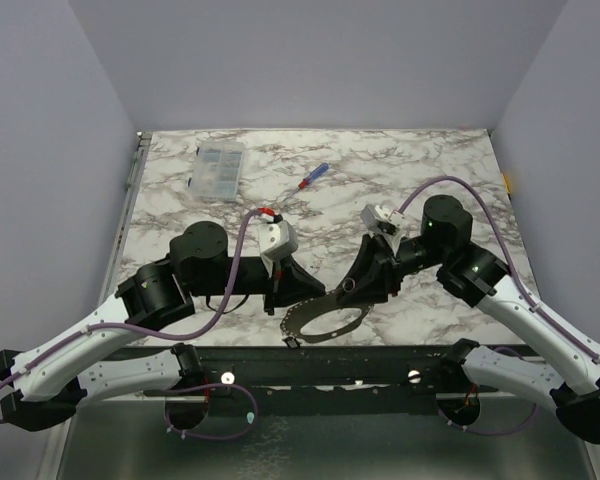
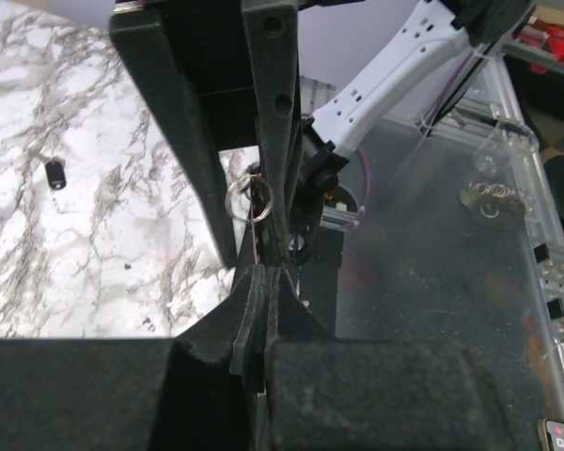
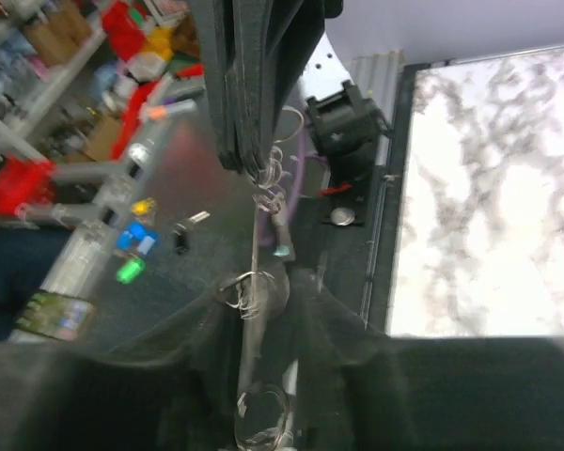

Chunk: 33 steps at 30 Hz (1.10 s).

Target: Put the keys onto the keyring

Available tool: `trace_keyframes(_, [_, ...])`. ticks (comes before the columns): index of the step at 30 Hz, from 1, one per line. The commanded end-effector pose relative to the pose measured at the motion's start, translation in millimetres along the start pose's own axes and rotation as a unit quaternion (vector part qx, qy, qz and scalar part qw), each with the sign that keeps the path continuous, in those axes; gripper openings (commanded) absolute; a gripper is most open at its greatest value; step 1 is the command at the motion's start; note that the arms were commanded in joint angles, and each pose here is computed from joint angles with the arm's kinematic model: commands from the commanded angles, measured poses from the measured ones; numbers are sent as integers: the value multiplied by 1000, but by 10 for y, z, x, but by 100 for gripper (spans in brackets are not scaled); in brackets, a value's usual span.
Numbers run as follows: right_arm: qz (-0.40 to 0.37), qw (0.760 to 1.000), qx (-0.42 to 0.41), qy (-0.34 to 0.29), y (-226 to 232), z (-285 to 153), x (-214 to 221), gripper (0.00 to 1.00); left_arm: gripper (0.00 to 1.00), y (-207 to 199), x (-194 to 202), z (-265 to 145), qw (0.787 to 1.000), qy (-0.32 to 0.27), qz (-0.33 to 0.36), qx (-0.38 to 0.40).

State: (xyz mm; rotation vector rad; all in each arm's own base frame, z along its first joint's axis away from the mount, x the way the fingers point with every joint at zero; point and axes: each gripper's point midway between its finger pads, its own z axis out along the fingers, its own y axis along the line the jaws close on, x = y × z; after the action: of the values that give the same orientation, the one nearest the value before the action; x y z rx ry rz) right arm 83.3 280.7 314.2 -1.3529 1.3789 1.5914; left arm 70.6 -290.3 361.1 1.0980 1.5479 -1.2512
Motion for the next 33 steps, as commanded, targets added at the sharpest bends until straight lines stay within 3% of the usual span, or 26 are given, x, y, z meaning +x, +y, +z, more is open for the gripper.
trace_keyframes(1, [1, 1000, 10, 9, 36, -33, -80, 64, 0, -252, -362, -79, 996, -64, 33, 55])
trace_keyframes(3, [2, 999, 31, 12, -35, -40, -70, 80, 0, -246, -422, -52, 994, -82, 34, 56])
trace_keyframes(6, [-8, 998, 54, 9, -73, -62, -117, 87, 0, -228, -470, 11, 993, -97, 28, 57])
trace_keyframes(12, [-71, 987, 148, 2, -264, -199, -317, 90, 0, -197, -528, 120, 991, -118, 4, 60])
trace_keyframes(17, [-122, 967, 218, -43, -287, -366, -656, 92, 0, -95, -586, 150, 989, -144, -4, 35])
trace_keyframes(23, [-143, 966, 203, -66, -15, -427, -782, 93, 0, -37, -684, 170, 982, -187, -11, 26])
trace_keyframes(33, [-110, 971, 197, -81, 97, -436, -832, 93, 0, -62, -923, 128, 962, -270, -12, 41])
